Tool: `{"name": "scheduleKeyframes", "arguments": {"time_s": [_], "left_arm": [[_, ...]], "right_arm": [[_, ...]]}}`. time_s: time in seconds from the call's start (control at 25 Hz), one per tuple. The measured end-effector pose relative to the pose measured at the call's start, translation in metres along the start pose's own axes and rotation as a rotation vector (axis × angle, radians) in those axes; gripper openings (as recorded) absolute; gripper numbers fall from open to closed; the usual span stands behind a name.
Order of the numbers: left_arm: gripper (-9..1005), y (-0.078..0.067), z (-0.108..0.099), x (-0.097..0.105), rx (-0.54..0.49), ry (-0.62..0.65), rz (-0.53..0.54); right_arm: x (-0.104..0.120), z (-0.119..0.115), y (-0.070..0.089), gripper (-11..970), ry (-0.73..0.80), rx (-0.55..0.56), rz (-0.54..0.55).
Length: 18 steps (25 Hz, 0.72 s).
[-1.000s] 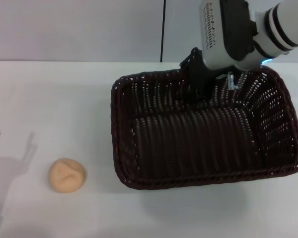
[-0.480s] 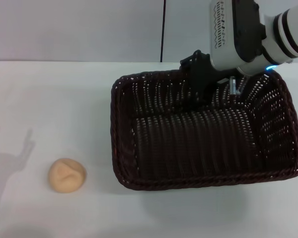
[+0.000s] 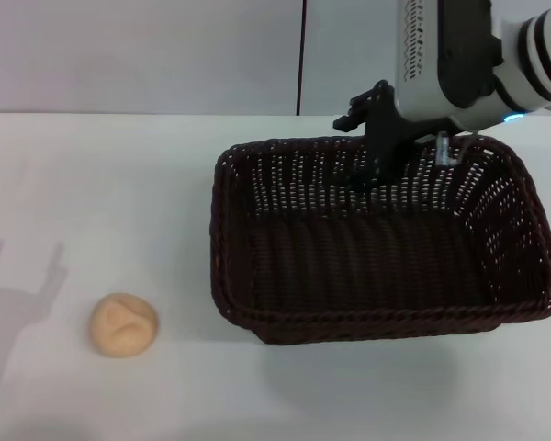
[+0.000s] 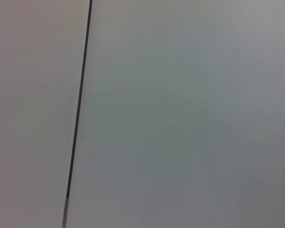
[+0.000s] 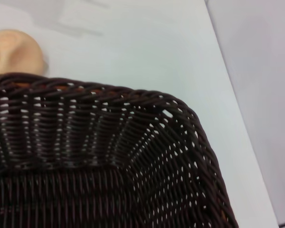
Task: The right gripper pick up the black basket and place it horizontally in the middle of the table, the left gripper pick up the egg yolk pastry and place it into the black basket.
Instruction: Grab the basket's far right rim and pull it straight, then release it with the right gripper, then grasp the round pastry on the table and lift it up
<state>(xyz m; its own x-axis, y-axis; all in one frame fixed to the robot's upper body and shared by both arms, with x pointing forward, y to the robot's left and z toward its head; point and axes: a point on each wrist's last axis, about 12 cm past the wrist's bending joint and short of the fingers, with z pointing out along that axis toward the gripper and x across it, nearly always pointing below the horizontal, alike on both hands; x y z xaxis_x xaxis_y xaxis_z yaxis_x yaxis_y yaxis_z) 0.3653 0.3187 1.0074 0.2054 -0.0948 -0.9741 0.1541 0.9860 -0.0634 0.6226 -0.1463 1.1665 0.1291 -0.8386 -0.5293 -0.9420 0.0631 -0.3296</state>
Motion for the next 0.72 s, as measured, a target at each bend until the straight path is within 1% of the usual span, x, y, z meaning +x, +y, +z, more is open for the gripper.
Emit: {"name": "scheduleKeyframes", "arguments": {"time_s": [0.16,0.2,0.24,0.28,0.32,0.4,0.44,0.48,0.52,0.6,0.64,0.68,0.72], "left_arm": [[707,-0.001,-0.002,0.0,0.003,0.005,-0.001],[707,-0.001,-0.002,0.0,0.006,0.006,-0.002],[706,-0.001,-0.003,0.0,0.019,0.01,-0.024],[706,-0.001,-0.003,0.0,0.019,0.01,-0.024],[705,0.002,-0.004,0.0,0.027,0.016,-0.042],[704,0.011,-0.006,-0.002,0.073,0.044,-0.11],[704,0.021,-0.004,-0.004,0.154,0.098,-0.181],[703,0.021,-0.004,-0.004,0.154,0.098,-0.181],[703,0.026,-0.003,-0.005,0.206,0.135,-0.2],[701,0.031,0.0,-0.007,0.293,0.188,-0.201],[701,0.034,0.001,-0.01,0.359,0.225,-0.178],[700,0.034,0.001,-0.01,0.359,0.225,-0.178],[700,0.036,0.001,-0.011,0.39,0.244,-0.166]], "right_arm": [[0.002,-0.007,0.001,697,0.009,0.019,0.012],[0.002,-0.012,0.001,696,0.004,0.035,0.013],[0.002,-0.024,0.002,696,-0.014,0.08,0.018],[0.002,-0.024,0.002,696,-0.014,0.08,0.018],[0.002,-0.034,0.003,696,-0.029,0.113,0.027],[0.005,-0.052,0.005,696,-0.068,0.165,0.064],[0.008,-0.061,0.008,697,-0.096,0.187,0.089],[0.013,-0.071,0.011,697,-0.135,0.21,0.12],[0.017,-0.081,0.014,697,-0.178,0.232,0.153],[0.028,-0.099,0.024,697,-0.293,0.262,0.224],[0.041,-0.113,0.035,697,-0.402,0.288,0.291],[0.041,-0.113,0.035,697,-0.402,0.288,0.291],[0.048,-0.119,0.041,697,-0.455,0.301,0.326]]}}
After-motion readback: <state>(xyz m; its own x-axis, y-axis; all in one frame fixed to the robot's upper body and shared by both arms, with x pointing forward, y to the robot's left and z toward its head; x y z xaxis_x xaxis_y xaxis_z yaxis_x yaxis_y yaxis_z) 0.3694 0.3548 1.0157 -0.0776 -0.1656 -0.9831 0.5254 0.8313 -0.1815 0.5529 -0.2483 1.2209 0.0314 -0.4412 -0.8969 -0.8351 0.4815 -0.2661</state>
